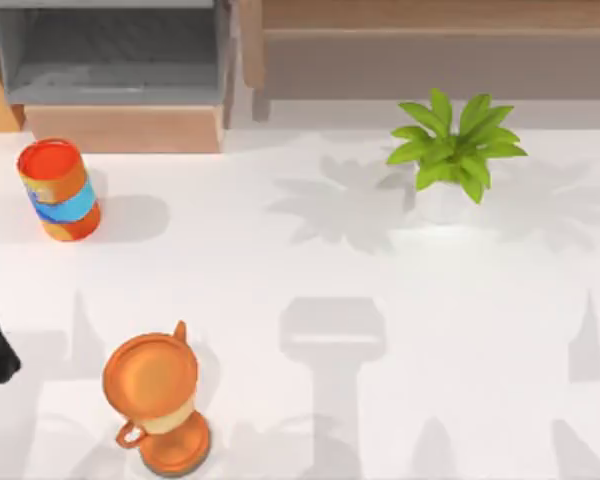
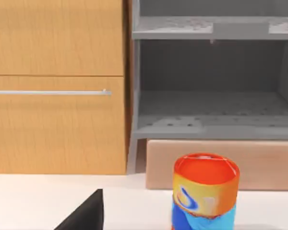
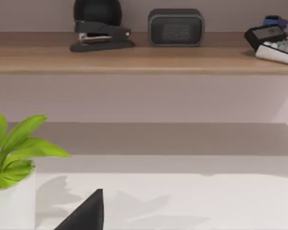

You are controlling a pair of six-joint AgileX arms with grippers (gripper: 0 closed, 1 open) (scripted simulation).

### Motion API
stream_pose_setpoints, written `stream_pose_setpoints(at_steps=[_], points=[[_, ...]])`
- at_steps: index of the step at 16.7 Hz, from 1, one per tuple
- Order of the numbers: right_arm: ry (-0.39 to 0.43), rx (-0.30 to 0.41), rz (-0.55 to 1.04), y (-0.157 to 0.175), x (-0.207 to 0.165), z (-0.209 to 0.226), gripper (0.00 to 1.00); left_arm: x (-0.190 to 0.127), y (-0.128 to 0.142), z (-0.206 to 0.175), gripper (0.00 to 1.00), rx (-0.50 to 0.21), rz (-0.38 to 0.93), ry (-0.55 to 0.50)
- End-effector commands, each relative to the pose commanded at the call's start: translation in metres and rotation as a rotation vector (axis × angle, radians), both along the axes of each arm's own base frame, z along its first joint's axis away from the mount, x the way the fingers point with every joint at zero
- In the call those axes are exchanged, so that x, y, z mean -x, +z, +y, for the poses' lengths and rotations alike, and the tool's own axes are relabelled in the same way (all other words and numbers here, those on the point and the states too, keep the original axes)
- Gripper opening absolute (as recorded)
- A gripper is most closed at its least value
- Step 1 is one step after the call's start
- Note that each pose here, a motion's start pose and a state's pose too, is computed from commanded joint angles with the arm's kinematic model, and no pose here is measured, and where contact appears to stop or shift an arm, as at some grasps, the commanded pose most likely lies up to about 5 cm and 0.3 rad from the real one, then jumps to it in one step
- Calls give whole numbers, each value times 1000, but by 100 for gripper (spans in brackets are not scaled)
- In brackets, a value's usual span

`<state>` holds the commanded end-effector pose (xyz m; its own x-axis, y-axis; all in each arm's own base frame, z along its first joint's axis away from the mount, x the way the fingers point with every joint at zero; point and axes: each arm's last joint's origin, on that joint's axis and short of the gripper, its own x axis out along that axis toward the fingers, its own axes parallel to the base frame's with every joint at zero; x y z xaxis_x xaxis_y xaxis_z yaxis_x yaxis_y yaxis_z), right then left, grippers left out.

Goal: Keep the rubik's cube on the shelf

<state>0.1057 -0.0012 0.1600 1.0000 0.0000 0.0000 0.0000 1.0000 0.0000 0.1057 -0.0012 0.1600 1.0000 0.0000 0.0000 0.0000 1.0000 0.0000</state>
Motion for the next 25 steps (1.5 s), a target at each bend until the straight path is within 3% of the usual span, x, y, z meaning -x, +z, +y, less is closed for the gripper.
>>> stream_pose_setpoints(at_steps=[5,9,13,18,21,25], points=[[0,0,0,0,0,0,100,-2,8,1,100,-40,-2,0],[0,0,0,0,0,0,100,-15,36,5,100,-182,-7,-2],[0,0,0,0,0,0,100,-49,71,14,100,-399,-8,-5],[0,0,0,0,0,0,100,-127,93,41,100,-727,-5,-12],[0,0,0,0,0,0,100,-182,83,68,100,-933,-4,-16],[0,0,0,0,0,0,100,-245,42,109,100,-1193,-5,-20]])
